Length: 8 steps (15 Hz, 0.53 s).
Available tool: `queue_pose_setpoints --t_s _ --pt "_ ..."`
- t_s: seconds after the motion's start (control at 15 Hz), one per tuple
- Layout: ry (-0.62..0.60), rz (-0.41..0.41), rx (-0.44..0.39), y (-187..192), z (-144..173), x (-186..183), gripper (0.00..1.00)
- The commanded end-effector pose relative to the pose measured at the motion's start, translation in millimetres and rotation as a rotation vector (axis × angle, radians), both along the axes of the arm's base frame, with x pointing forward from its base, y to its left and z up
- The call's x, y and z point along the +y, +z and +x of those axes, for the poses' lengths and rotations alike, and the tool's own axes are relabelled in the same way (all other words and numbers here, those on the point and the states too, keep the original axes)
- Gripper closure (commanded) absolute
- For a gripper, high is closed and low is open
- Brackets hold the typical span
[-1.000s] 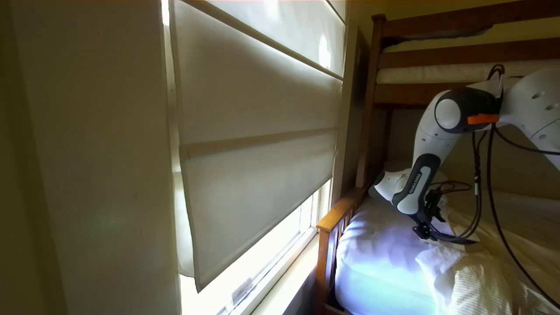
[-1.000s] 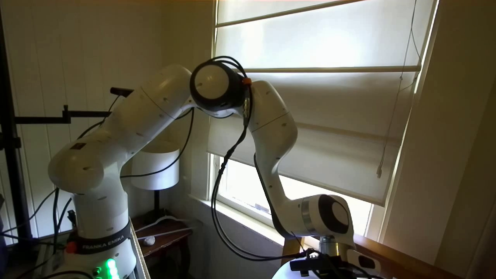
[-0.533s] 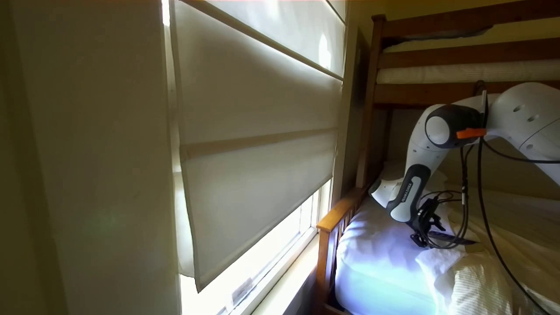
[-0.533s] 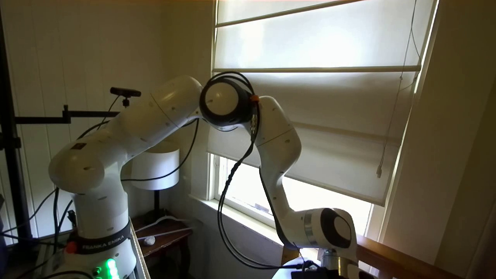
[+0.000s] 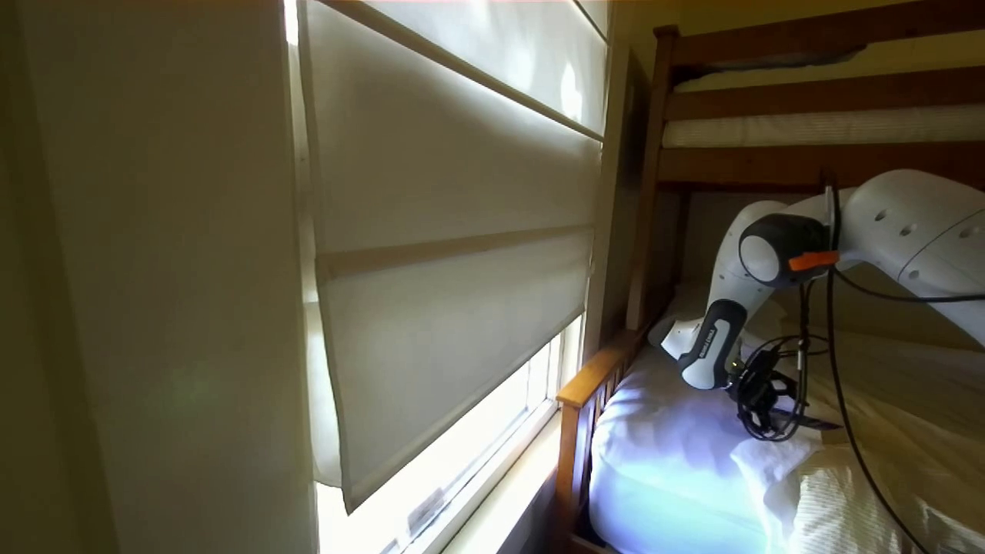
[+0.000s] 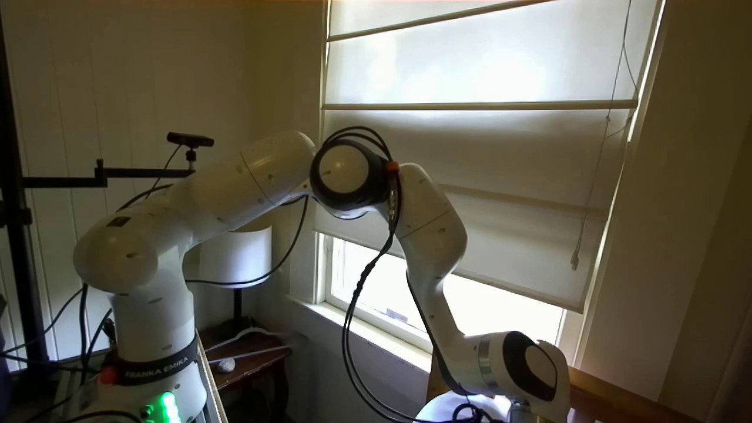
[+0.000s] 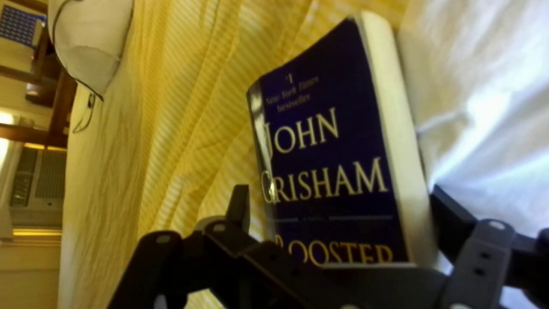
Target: Take the book off of the bed
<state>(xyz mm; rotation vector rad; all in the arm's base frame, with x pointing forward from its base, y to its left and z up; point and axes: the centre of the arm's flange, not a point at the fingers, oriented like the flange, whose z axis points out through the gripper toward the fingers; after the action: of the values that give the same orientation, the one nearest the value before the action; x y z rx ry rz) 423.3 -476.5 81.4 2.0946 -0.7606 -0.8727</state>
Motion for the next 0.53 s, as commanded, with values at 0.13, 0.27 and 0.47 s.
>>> queue_pose_setpoints --t_s 0.13,0.27,0.47 --pt "-0.135 -0.007 0.153 -24.7 -2.8 -14.1 0.02" --pt "-0.097 -0.013 0.134 -24.5 -4.7 -16.6 0.27" --pt "0.056 0.004 0.076 -19.0 -2.2 -13.5 0.47"
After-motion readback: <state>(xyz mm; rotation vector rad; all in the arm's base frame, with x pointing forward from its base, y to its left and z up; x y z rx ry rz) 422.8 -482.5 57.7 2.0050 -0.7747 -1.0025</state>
